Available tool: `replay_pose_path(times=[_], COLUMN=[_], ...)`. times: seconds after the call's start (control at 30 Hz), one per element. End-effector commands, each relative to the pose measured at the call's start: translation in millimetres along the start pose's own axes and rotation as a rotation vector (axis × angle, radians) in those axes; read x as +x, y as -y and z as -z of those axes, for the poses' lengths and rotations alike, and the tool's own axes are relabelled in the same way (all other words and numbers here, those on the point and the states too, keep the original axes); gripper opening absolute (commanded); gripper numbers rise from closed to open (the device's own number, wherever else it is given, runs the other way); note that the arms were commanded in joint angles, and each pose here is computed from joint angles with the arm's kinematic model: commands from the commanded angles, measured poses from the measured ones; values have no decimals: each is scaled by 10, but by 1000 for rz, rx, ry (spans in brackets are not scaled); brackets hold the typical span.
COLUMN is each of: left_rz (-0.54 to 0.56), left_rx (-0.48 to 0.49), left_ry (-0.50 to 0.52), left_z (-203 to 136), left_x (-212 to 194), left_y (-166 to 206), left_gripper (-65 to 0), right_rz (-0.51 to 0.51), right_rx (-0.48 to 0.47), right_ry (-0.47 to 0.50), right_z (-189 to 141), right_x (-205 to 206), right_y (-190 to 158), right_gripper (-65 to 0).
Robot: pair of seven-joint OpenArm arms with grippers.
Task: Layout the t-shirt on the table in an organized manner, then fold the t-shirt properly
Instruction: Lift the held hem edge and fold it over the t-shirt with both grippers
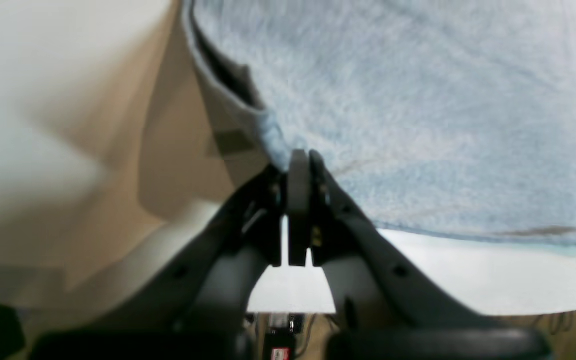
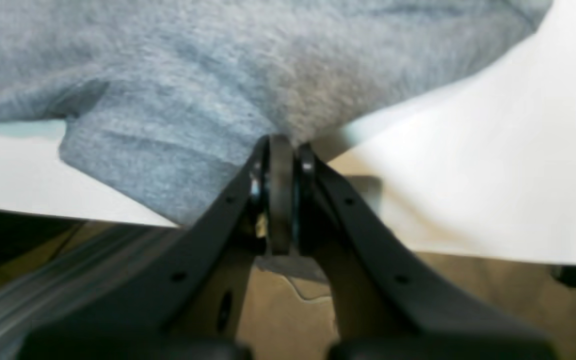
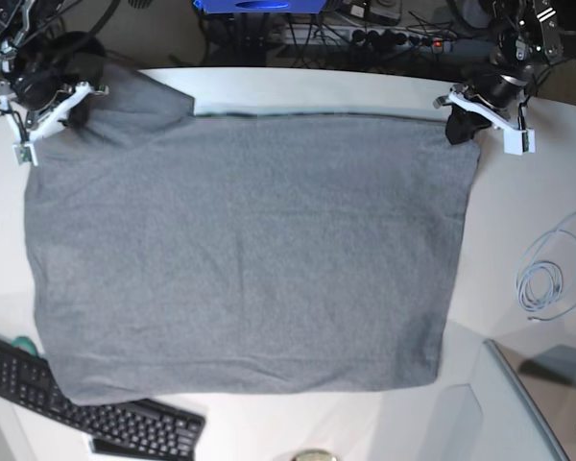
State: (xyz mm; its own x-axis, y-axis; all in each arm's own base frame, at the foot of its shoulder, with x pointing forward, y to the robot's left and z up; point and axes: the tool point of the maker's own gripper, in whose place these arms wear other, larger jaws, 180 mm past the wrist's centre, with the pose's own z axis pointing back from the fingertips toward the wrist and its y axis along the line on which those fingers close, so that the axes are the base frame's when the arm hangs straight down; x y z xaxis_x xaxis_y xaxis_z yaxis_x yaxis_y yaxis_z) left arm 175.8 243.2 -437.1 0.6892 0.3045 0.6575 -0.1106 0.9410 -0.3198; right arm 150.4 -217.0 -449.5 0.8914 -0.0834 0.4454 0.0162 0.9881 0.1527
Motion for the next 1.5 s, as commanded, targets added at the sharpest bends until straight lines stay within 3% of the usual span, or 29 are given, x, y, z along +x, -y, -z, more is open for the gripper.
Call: replay_pose_path(times=[0.0, 0.33, 0.67, 0.93, 1.17, 1.47], left_rz=[20, 27, 55, 91, 47, 27], left_rx=[-10, -6, -11, -48, 3, -20], left_ry=[44, 14, -7, 103, 181, 139], left_z=[-50, -165, -360, -267, -123, 179], left_x=[145, 11, -84, 358, 688, 940], left_y=[20, 29, 100, 284, 248, 320], left_gripper=[-650, -650, -650, -650, -650, -650], right_rz=[-18, -27, -30, -75, -116, -78], right_rx=[-17, -32, -35, -61, -94, -50], right_ry=[11, -66, -83, -14, -9, -27], right_z=[-75, -161, -185, -255, -253, 56], right_x=[41, -207, -278, 43, 400, 754], right_y=[41, 66, 77, 85, 218, 388], right_gripper=[-644, -644, -644, -644, -644, -644])
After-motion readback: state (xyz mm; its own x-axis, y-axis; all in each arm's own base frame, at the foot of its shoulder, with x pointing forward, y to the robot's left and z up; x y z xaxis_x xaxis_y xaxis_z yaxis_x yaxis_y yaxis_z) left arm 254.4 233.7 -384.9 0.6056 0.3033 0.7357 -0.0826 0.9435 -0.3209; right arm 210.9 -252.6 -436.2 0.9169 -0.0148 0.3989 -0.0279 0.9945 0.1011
